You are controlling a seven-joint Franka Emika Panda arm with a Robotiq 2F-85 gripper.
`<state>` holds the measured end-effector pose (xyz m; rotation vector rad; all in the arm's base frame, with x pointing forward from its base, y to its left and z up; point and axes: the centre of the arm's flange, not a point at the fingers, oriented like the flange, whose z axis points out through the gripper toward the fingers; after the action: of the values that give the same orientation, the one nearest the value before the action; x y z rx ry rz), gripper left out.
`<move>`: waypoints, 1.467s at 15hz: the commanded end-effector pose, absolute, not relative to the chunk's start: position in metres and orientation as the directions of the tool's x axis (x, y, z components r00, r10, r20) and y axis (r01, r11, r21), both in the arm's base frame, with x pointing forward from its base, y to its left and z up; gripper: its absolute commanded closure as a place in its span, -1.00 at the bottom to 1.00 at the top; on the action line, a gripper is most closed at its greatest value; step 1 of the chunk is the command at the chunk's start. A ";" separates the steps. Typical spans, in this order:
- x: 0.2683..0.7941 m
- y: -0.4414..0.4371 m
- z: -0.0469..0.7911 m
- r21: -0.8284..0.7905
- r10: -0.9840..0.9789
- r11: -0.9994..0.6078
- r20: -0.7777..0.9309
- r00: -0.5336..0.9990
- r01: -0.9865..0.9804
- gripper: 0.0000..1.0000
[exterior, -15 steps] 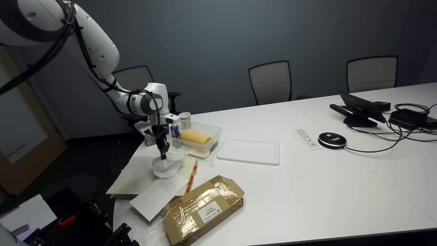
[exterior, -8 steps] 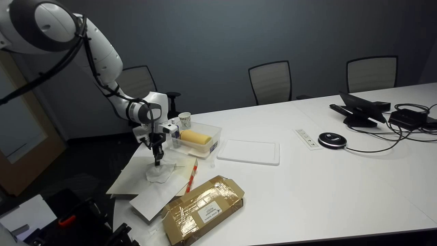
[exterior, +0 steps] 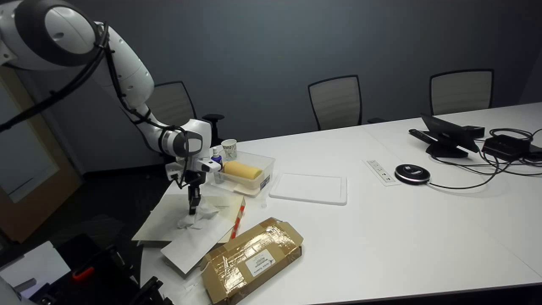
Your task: Wipe the open page with the tissue
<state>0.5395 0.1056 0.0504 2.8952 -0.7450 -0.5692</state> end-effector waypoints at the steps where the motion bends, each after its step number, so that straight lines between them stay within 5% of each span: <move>1: 0.539 0.098 0.047 0.274 -0.542 -0.839 -0.333 0.771 -0.471 0.99; 22: 0.587 0.078 0.030 0.244 -0.730 -0.681 -0.151 0.667 -0.690 0.99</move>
<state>0.5742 0.0743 0.0332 2.7064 -1.1364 -0.4016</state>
